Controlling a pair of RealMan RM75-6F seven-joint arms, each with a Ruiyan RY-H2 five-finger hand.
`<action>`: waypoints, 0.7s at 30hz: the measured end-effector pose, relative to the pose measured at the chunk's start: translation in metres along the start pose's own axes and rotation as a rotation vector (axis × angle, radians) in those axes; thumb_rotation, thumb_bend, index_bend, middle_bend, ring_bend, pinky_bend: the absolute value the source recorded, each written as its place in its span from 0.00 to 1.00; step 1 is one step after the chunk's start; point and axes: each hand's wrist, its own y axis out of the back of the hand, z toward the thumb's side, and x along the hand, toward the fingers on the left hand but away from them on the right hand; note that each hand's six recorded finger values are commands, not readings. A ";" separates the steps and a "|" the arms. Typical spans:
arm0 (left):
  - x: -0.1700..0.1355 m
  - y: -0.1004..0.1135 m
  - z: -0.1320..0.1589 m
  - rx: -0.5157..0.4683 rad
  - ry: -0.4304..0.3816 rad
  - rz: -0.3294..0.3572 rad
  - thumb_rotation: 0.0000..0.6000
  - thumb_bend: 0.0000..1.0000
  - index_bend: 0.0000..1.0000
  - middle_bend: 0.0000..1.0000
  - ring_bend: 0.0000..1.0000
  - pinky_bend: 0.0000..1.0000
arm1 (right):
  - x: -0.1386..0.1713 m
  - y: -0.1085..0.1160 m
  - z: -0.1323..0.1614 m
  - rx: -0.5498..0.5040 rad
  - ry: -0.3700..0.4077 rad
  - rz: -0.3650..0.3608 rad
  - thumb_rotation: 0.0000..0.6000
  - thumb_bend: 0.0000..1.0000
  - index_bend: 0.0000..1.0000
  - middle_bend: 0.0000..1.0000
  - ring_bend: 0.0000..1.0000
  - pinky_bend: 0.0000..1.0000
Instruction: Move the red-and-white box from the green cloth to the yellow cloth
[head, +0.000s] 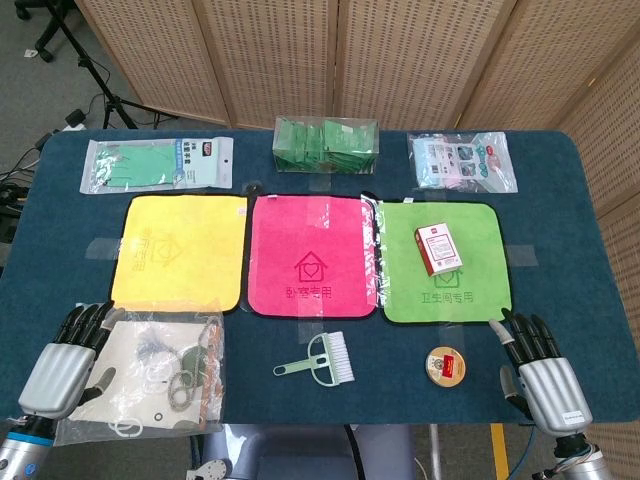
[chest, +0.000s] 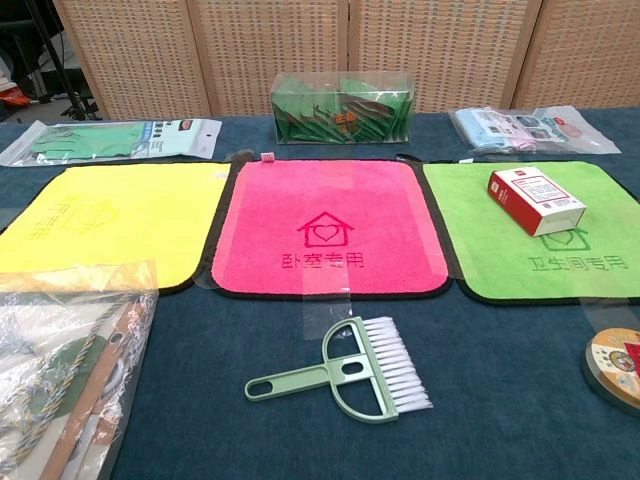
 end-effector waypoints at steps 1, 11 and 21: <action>0.000 -0.001 0.000 0.002 0.000 -0.002 1.00 0.33 0.00 0.00 0.00 0.00 | 0.000 -0.001 0.000 0.002 0.000 0.003 1.00 0.66 0.00 0.00 0.00 0.00; -0.005 0.004 0.006 0.003 -0.018 0.016 1.00 0.33 0.00 0.00 0.00 0.00 | 0.006 0.001 0.005 -0.008 0.026 0.003 1.00 0.66 0.00 0.00 0.00 0.00; -0.005 0.010 0.006 -0.025 -0.029 0.046 1.00 0.33 0.00 0.00 0.00 0.00 | -0.001 -0.009 0.002 -0.024 0.007 0.050 1.00 0.66 0.00 0.00 0.00 0.00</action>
